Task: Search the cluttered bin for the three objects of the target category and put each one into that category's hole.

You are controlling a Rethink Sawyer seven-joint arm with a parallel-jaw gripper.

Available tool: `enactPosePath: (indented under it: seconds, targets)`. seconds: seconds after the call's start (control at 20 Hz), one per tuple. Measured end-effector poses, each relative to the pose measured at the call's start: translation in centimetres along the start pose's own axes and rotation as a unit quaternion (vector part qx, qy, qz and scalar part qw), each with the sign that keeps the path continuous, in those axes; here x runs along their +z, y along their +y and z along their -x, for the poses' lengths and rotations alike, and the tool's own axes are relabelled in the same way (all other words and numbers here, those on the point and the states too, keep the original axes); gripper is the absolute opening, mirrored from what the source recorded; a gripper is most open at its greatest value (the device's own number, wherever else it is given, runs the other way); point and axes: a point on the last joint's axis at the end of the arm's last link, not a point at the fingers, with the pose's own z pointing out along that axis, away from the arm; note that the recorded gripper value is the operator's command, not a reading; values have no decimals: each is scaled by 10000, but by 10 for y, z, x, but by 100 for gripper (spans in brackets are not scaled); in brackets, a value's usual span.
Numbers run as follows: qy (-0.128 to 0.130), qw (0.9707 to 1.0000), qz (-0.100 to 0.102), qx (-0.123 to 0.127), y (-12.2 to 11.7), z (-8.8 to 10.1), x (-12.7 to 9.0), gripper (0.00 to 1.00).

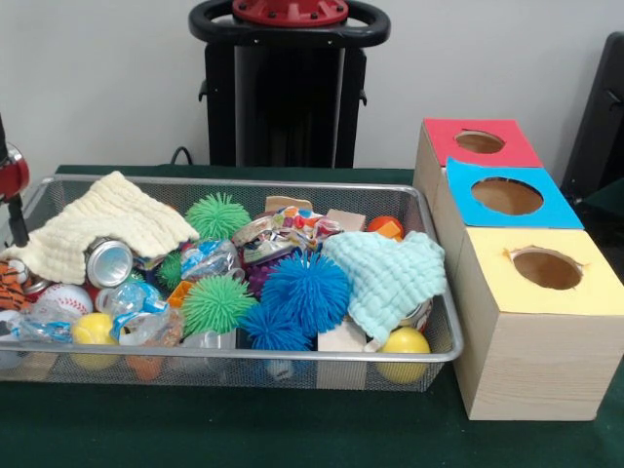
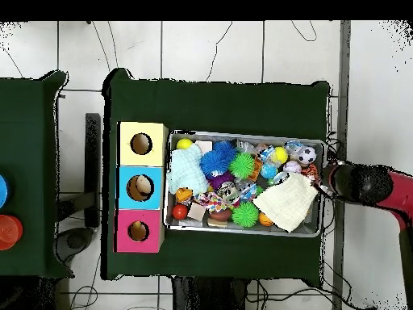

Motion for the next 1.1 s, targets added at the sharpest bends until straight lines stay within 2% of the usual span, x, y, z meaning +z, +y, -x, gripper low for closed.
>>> enactPosePath:
  seconds: [0.25, 0.6, 0.85, 1.1]
  targets:
    - [-79, 9999, -72, -70, 9, 6, 8, 100]
    - [-219, 9991, -233, -281, 20, 34, 19, 100]
    - [-261, 9986, -225, -402, 29, 49, 23, 100]
    - [-251, 9986, -242, -400, 28, 48, 21, 100]
